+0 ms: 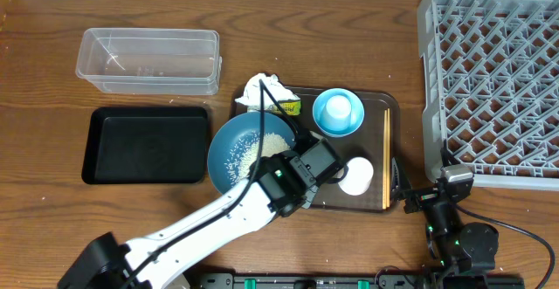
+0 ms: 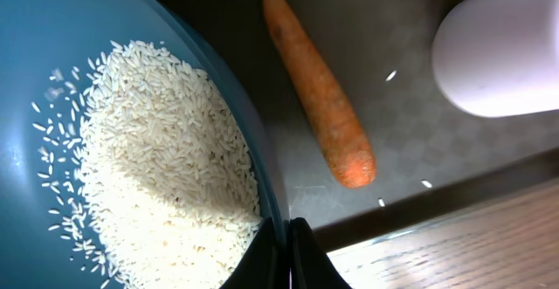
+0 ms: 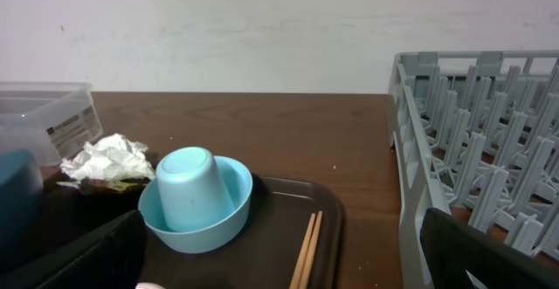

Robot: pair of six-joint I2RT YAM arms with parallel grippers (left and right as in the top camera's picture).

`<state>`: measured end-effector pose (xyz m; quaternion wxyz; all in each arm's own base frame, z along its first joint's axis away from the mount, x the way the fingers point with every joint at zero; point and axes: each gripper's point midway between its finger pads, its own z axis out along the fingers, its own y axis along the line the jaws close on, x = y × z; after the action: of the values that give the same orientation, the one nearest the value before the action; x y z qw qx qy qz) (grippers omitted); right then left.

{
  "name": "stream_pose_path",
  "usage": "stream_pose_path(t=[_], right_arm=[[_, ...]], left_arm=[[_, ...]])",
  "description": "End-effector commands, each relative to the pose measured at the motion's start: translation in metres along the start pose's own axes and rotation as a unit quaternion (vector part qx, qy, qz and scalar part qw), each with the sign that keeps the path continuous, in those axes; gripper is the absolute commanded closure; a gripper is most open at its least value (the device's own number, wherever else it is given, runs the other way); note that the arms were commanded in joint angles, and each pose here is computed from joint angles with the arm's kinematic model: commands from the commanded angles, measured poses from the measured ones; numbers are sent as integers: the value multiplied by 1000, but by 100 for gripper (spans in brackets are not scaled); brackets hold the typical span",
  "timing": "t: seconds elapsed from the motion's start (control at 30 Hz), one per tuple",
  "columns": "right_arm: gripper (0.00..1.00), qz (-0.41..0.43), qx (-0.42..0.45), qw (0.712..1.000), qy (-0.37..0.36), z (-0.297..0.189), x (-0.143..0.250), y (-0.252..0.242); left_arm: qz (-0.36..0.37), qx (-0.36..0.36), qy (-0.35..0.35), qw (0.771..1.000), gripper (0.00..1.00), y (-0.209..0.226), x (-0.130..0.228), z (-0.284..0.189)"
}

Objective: Sort waste into correct bins and load items into the dishwasher rack
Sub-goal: 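Grasp the blue bowl rim with the left gripper, then lift the blue bowl and carry it left over the black tray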

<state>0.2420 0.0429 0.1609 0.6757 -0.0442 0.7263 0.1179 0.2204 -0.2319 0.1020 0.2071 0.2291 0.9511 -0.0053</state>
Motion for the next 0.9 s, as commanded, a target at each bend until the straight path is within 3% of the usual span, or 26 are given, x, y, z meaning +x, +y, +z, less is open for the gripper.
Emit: stream_pose_path(t=[0.0, 0.37, 0.67, 0.87], right_arm=[[1, -6, 4, 1000, 0, 0, 0, -2], [1, -6, 4, 1000, 0, 0, 0, -2], [1, -6, 4, 1000, 0, 0, 0, -2], [1, -6, 4, 1000, 0, 0, 0, -2]], left_arm=[[-11, 4, -33, 999, 94, 5, -12, -18], [7, -49, -78, 996, 94, 34, -20, -44], [-32, -76, -82, 993, 94, 74, -31, -42], [-99, -91, -99, 986, 94, 111, -46, -39]])
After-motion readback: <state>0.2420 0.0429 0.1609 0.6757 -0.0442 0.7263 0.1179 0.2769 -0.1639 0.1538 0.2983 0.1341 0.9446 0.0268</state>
